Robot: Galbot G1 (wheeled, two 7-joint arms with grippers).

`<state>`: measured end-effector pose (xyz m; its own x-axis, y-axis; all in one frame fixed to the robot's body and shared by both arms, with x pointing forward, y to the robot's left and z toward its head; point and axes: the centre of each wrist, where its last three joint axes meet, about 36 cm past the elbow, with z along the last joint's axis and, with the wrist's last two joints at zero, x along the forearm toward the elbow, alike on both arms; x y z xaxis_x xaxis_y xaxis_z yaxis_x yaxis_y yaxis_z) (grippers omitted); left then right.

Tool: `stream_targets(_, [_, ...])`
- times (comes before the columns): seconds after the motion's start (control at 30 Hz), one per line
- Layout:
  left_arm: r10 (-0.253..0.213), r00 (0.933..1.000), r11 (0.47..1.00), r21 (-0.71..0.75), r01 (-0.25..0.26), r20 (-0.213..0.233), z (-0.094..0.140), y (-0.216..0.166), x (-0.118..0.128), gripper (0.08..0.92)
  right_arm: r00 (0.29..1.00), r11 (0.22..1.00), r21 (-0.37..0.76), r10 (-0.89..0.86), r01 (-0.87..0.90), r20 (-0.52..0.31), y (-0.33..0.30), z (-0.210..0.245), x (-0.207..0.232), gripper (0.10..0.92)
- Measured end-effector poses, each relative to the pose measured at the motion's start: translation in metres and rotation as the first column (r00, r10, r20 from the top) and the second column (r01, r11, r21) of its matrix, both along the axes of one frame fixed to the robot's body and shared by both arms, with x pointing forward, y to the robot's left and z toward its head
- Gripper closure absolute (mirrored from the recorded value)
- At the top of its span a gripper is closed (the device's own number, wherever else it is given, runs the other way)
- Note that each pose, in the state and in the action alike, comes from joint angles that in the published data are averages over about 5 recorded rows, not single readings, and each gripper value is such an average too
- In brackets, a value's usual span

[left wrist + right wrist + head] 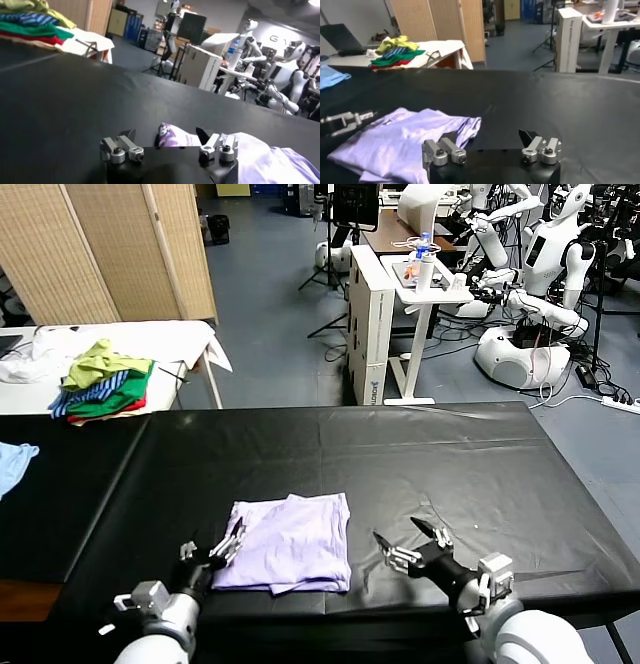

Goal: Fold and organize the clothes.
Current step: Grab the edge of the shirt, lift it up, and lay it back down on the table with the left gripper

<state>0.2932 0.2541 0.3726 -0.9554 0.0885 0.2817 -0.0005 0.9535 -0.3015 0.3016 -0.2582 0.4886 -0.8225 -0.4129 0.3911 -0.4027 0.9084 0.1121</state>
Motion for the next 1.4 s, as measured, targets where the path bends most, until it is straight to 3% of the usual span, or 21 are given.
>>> stream_targets(0.13, [0.008, 0.9999, 1.0, -0.016, -0.009, -0.006, -0.006, -0.003, -0.004, 0.101, 1.0, 1.0, -0.001, -0.004, 0.004, 0.003, -0.001, 0.0, 0.0, 0.115])
stream_targets(0.43, [0.01, 0.9996, 0.997, -0.081, -0.012, -0.026, -0.019, -0.004, -0.007, 0.296, 1.0, 1.0, -0.001, -0.01, 0.01, 0.01, -0.003, 0.001, 0.0, 0.115])
stream_targets(0.53, [0.008, 0.9995, 0.992, -0.125, -0.012, -0.029, -0.019, -0.003, -0.007, 0.405, 1.0, 1.0, 0.0, -0.012, 0.012, 0.013, -0.003, 0.002, 0.001, 0.115])
stream_targets(0.73, [0.008, 0.9993, 0.983, -0.185, -0.014, -0.036, -0.017, 0.0, -0.005, 0.755, 1.0, 1.0, 0.004, -0.017, 0.017, 0.015, -0.002, 0.001, 0.001, 0.115])
stream_targets(0.8, [0.007, 0.9994, 0.985, -0.171, -0.013, -0.034, -0.015, 0.001, -0.005, 0.816, 1.0, 1.0, 0.004, -0.02, 0.02, 0.015, -0.003, 0.0, 0.001, 0.115])
stream_targets(1.1, [0.004, 0.9997, 0.995, 0.102, -0.006, 0.025, 0.009, 0.02, -0.004, 0.826, 0.999, 0.999, 0.0, -0.047, 0.047, 0.014, -0.006, -0.005, 0.003, 0.115])
stream_targets(1.4, [-0.048, 0.9952, 0.929, 0.371, 0.013, 0.085, 0.057, 0.084, -0.008, 0.826, 0.998, 0.998, -0.001, -0.063, 0.063, 0.002, -0.005, -0.014, 0.007, 0.115])
